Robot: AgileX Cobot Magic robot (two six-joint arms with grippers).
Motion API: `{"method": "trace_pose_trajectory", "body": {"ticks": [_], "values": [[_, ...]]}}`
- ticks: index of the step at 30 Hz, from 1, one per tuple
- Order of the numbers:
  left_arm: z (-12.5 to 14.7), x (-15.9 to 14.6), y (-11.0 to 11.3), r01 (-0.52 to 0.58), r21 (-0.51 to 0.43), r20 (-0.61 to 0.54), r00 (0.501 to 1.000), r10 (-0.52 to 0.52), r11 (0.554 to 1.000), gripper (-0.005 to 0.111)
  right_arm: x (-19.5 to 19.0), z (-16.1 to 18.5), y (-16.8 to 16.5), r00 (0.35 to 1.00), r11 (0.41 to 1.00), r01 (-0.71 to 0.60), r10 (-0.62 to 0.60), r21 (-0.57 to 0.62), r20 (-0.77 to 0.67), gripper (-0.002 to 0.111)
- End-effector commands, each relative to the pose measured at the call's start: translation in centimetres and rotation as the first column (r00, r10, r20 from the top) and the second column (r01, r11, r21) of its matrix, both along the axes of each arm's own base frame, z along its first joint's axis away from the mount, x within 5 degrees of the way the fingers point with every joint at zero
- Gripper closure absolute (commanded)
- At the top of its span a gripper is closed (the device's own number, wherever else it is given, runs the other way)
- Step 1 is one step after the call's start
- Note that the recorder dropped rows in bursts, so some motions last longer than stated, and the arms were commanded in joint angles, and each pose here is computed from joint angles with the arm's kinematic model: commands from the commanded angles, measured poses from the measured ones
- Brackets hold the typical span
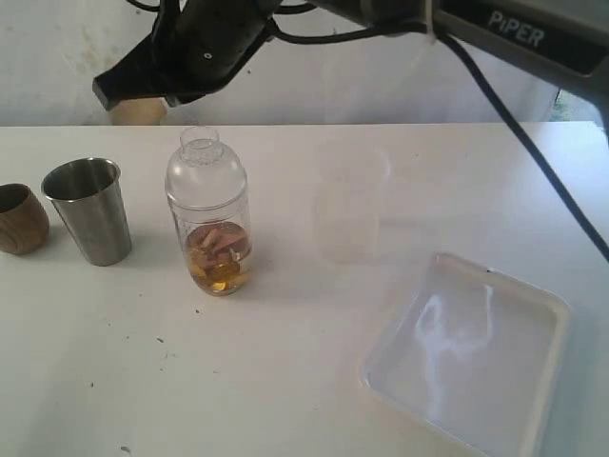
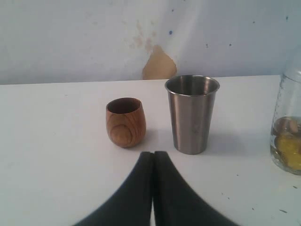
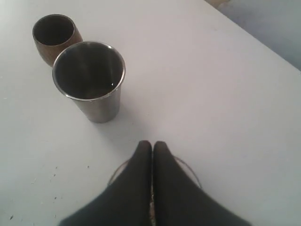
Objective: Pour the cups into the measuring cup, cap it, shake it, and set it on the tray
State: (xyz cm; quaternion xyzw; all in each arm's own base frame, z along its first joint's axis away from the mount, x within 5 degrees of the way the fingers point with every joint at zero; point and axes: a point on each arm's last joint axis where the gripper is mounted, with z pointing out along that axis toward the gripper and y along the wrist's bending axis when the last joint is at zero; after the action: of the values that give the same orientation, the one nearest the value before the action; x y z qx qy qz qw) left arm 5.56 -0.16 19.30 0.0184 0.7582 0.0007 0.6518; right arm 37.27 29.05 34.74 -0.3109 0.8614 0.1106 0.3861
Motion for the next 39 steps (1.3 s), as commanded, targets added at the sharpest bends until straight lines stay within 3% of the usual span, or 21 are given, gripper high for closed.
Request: {"method": "trace_pose_trajectory", "body": {"ticks": [1, 12, 17, 30, 35, 39], "values": [[-0.1, 0.0, 0.0, -0.001, 0.0, 0.006, 1.0, 0.001, 1.0, 0.107, 0.1, -1.8, 0.0, 1.0, 1.0, -0.006, 0.006, -0.01, -0.003, 0.108], [-0.1, 0.0, 0.0, -0.001, 0.0, 0.006, 1.0, 0.001, 1.0, 0.107, 0.0, -5.8, 0.0, 0.999, 1.0, 0.006, -0.006, -0.012, -0.036, 0.108], [-0.1, 0.0, 0.0, -0.001, 0.0, 0.006, 1.0, 0.001, 1.0, 0.107, -0.2, -5.3, -0.2, 1.0, 1.0, 0.001, -0.001, -0.013, -0.029, 0.108], [-0.1, 0.0, 0.0, -0.001, 0.0, 0.006, 1.0, 0.001, 1.0, 0.107, -1.8, 0.7, -1.4, 0.993, 0.994, -0.009, -0.004, 0.105, 0.121, 0.108], [-0.1, 0.0, 0.0, -0.001, 0.0, 0.006, 1.0, 0.001, 1.0, 0.107, -1.9, 0.0, -1.3, 0.994, 0.994, -0.01, -0.002, 0.107, 0.112, 0.108], [-0.1, 0.0, 0.0, -0.001, 0.0, 0.006, 1.0, 0.001, 1.0, 0.107, -2.2, -2.9, -0.6, 0.991, 0.991, -0.031, 0.013, 0.134, 0.136, 0.108]]}}
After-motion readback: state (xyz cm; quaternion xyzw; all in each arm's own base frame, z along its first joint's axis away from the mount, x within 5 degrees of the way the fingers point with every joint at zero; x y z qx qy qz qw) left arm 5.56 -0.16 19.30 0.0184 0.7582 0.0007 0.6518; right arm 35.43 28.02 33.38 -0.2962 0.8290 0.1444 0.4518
